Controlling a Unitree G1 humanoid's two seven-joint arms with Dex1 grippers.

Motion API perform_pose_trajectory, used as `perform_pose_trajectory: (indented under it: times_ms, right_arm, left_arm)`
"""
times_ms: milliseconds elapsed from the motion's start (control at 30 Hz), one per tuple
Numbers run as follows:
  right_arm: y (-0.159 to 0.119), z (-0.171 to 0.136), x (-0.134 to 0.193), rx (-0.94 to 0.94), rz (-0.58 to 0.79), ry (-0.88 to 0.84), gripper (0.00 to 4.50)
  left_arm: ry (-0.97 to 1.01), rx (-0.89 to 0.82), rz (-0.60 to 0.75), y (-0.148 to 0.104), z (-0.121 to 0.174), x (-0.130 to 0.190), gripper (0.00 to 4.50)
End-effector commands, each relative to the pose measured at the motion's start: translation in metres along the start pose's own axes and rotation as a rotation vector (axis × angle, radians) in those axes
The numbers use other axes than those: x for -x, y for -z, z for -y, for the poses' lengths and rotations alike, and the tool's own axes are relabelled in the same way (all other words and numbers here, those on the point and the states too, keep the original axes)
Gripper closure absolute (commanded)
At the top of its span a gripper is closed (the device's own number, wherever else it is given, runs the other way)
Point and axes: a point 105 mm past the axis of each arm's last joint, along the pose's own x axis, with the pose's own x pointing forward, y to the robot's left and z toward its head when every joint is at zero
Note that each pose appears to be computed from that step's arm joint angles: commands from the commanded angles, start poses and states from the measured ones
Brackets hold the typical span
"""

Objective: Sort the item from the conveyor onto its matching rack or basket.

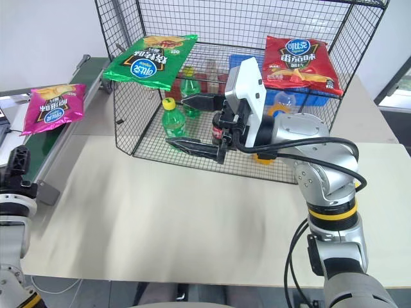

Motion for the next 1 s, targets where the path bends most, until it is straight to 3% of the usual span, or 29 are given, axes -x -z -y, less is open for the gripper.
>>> perform_pose_trajectory:
  times_ms: [33,233,500,800,900,1000]
  right_arm:
    - [-0.014,-0.002,0.000,0.044,0.036,-0.005,0.00]
    - [-0.013,0.002,0.002,0.044,0.032,0.023,0.00]
    - [-0.015,0.002,0.003,0.050,0.034,0.029,0.00]
    - [-0.016,0.001,0.003,0.049,0.031,0.035,0.00]
    - [-0.016,0.001,0.003,0.045,0.030,0.037,0.00]
    - [-0.016,0.001,0.003,0.042,0.030,0.037,0.00]
  left_arm:
    - [-0.021,-0.006,0.003,-0.011,-0.004,-0.003,0.12]
    - [-0.065,0.065,-0.009,-0.016,-0.017,-0.009,0.12]
    - [-0.084,0.151,-0.118,-0.002,-0.025,-0.012,0.12]
    - [-0.129,0.220,-0.070,-0.008,-0.034,-0.015,0.12]
    - [-0.140,0.240,-0.040,-0.013,-0.037,-0.015,0.98]
    - [-0.134,0.246,-0.031,-0.015,-0.036,-0.014,2.40]
